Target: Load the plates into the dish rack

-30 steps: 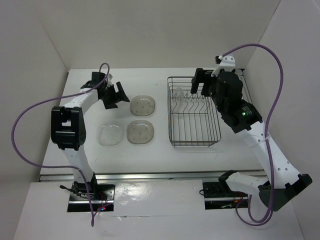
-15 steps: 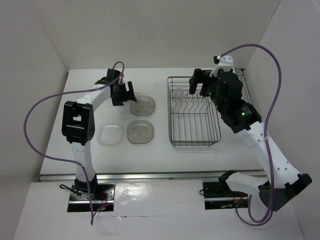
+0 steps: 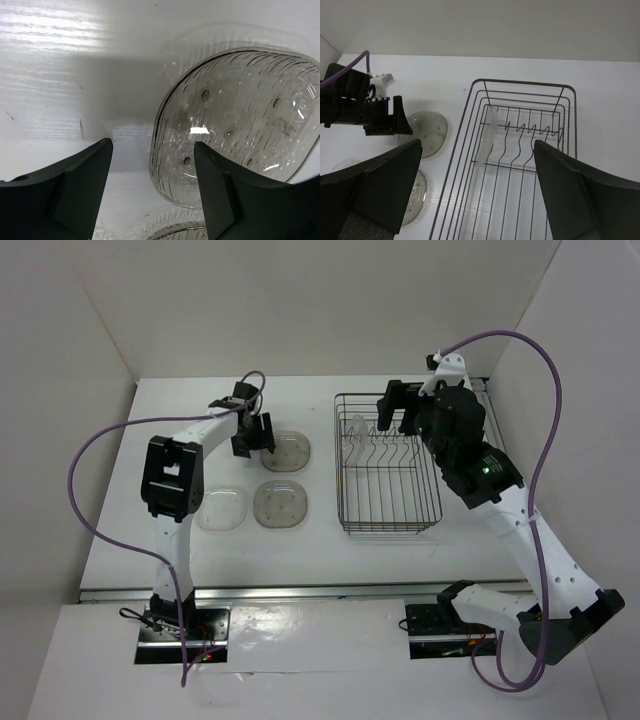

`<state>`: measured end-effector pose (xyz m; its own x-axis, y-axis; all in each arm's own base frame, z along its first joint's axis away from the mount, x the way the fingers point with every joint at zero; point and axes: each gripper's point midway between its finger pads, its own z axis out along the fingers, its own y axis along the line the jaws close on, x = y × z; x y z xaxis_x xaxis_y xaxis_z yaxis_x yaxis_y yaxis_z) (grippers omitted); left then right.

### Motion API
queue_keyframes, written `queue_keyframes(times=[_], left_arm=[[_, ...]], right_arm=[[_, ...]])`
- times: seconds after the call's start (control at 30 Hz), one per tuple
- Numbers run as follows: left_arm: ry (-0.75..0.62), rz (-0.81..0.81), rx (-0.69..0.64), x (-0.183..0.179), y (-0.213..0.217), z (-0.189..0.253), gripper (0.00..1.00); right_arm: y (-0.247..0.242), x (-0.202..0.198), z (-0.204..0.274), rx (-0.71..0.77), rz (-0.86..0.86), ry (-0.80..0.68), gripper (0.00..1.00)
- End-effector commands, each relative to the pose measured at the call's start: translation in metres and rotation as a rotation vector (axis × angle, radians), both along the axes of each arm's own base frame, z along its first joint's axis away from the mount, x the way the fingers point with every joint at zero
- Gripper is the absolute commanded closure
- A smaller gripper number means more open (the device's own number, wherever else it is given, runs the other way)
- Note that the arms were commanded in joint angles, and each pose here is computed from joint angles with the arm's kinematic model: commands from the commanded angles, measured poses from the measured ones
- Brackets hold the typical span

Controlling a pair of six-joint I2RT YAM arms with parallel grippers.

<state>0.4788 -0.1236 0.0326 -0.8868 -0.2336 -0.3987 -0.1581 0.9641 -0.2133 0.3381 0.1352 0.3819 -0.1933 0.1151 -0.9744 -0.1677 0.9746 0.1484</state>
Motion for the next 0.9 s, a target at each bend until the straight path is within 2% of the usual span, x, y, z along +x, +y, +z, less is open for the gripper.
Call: queue_keyframes(times=[0.0, 0.1, 0.27, 0.33, 0.43, 0.47, 0.6, 0.63, 0.73, 0.87], left_arm=[[-0.009, 0.010, 0.106, 0.006, 0.006, 0.003, 0.21], [0.017, 0.008, 0.155, 0.002, 0.005, -0.003, 0.24], [0.035, 0.028, 0.204, 0.001, 0.009, -0.008, 0.34], [0.055, 0.025, 0.230, -0.002, 0.010, -0.009, 0.43], [0.085, 0.023, 0.268, -0.006, 0.011, -0.018, 0.64], [0.097, 0.021, 0.271, -0.006, 0.011, -0.022, 0.67], [0.117, 0.031, 0.283, -0.008, 0.013, -0.026, 0.89], [0.105, 0.036, 0.291, -0.004, 0.014, -0.023, 1.00], [0.114, 0.060, 0.300, -0.005, 0.022, -0.023, 1.00], [0.038, 0.104, 0.310, 0.002, 0.033, 0.013, 1.00]], right_arm=[[0.001, -0.004, 0.019, 0.028, 0.012, -0.069, 0.00], [0.002, -0.007, 0.022, 0.042, 0.020, -0.074, 0.00], [0.002, -0.006, 0.024, 0.046, 0.020, -0.083, 0.00], [0.002, -0.006, 0.024, 0.046, 0.020, -0.083, 0.00], [0.003, -0.007, 0.024, 0.047, 0.029, -0.082, 0.00], [0.003, -0.007, 0.024, 0.047, 0.029, -0.082, 0.00], [0.005, -0.004, 0.021, 0.043, 0.029, -0.074, 0.00], [0.005, -0.004, 0.021, 0.043, 0.029, -0.074, 0.00], [0.005, -0.004, 0.021, 0.043, 0.029, -0.074, 0.00], [0.007, -0.004, 0.018, 0.043, 0.038, -0.072, 0.00]])
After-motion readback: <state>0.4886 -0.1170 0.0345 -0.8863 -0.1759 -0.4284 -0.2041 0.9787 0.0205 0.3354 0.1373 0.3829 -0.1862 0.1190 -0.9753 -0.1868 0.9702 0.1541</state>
